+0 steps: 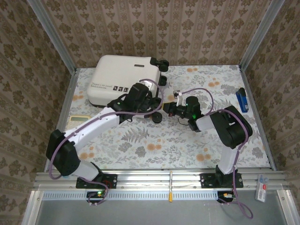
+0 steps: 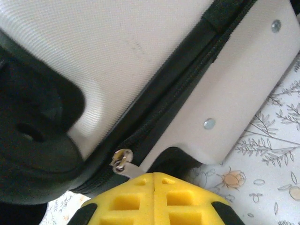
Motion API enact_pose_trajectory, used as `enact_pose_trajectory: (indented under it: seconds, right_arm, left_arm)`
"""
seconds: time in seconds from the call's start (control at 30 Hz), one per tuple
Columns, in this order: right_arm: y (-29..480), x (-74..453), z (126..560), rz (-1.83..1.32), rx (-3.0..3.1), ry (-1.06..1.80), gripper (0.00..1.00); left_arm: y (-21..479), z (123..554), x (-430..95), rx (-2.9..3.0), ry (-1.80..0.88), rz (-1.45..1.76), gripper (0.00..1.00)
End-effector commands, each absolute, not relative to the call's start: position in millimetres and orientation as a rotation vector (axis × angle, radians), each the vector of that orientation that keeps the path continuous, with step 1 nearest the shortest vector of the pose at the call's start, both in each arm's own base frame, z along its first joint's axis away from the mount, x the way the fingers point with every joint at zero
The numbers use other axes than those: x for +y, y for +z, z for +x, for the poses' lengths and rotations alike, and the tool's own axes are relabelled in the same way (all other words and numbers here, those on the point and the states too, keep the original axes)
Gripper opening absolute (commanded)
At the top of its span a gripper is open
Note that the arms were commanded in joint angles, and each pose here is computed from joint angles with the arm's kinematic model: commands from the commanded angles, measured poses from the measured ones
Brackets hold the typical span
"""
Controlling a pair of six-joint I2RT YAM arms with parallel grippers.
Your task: Pack the luggage
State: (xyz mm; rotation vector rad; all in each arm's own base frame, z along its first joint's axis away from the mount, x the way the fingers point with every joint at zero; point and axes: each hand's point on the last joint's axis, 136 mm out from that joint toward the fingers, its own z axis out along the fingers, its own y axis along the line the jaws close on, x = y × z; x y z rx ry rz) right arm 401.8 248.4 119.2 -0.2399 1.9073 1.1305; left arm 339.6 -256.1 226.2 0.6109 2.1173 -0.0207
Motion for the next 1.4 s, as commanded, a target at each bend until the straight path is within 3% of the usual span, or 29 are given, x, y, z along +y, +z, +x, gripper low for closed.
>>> enact_pose_trajectory:
  seconds: [0.0,0.3,0.53,0.77,0.87,1.0,1.17,1.37]
  right_arm:
    - [143.8,228.0,411.6,-0.189,1.868,1.047,0.31]
    - [201.7,227.2,401.5,-0.301,1.853,1.063,0.62]
    - [203.9,272.2,377.5,-0.577,1.903,1.195,0.68]
    - [186.8,298.8,366.0,-0.693,1.939,1.214,0.68]
    - [180.4,303.2,360.2,-0.725,1.948,1.198,0.59]
    - [179.6,303.1,356.2,-0.723,1.941,1.148,0.28]
    - [182.8,296.8,348.8,-0.685,1.905,1.095,0.05]
    - [187.0,298.3,319.6,-0.7,1.893,1.085,0.0]
  left_arm:
    - [213.2,308.4,-229.0,2.217,0.01,0.682,0.7]
    - [230.3,302.6,-158.2,2.242,-0.121,0.35,0.73]
    - [207.0,302.3,-127.3,2.341,-0.207,0.189,0.69]
    - [187.3,309.2,-124.4,2.391,-0.234,0.154,0.67]
    - [175.6,313.2,-124.8,2.416,-0.239,0.147,0.67]
    - [165.7,321.1,-127.3,2.426,-0.248,0.145,0.66]
    - [160.6,332.7,-129.8,2.427,-0.246,0.141,0.65]
    - [158.7,349.9,-137.5,2.408,-0.25,0.168,0.65]
